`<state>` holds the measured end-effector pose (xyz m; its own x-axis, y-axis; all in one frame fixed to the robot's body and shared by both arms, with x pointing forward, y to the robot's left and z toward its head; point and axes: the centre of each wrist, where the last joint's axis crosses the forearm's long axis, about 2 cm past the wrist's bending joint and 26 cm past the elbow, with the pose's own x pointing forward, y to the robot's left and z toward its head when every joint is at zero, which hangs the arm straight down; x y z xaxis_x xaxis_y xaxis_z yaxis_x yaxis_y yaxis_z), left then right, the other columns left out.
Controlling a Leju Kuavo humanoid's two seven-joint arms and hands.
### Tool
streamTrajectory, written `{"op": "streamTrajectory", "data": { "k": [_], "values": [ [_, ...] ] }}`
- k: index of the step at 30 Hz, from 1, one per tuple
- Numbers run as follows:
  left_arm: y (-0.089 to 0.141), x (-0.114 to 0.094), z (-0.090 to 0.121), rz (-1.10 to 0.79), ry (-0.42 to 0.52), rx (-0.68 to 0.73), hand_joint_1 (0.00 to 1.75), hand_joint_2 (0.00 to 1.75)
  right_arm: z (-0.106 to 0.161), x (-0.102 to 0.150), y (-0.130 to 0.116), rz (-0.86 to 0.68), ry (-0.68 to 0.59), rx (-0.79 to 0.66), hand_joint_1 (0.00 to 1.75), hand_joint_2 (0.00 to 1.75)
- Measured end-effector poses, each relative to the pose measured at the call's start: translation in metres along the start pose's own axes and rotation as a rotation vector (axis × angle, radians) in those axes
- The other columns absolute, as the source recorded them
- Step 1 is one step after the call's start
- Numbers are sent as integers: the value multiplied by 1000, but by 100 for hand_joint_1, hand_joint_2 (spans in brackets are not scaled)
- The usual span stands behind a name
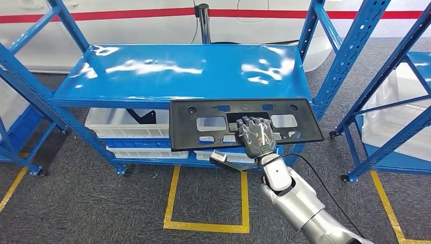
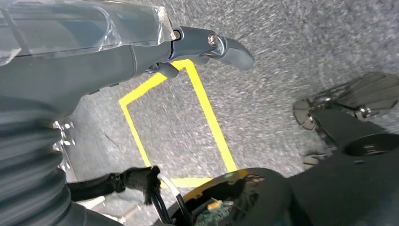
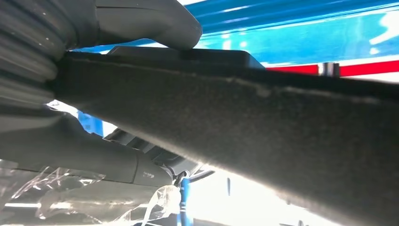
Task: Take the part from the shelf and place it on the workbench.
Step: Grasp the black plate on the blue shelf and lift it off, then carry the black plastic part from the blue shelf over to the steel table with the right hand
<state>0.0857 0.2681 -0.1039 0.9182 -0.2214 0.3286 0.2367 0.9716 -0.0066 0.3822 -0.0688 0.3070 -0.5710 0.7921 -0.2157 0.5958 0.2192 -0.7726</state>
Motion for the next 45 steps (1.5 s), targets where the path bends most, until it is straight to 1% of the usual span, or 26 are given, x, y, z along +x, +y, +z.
{"op": "streamTrajectory", "data": {
  "k": [12,20,27,34,37,41,45],
  "values": [
    [3,11,-1,-13,-19,1,0,175,4,-2,3,-30,19,-4,175,175],
    [5,11,-1,-32,-6,0,0,175,12,-8,8,-23,28,47,175,175],
    [6,10,-1,-42,-13,2,0,175,8,-6,0,-27,21,48,175,175],
    [7,5,0,-49,1,6,0,175,13,-7,0,-36,25,47,175,175],
    [8,6,-1,-51,-3,8,0,175,14,-9,-1,-42,30,55,175,175],
    [10,14,-2,-58,-14,12,0,175,10,-13,-5,-52,44,70,175,175],
    [10,16,-2,-62,-22,11,0,175,11,-15,-4,-53,58,91,175,175]
  ]
}}
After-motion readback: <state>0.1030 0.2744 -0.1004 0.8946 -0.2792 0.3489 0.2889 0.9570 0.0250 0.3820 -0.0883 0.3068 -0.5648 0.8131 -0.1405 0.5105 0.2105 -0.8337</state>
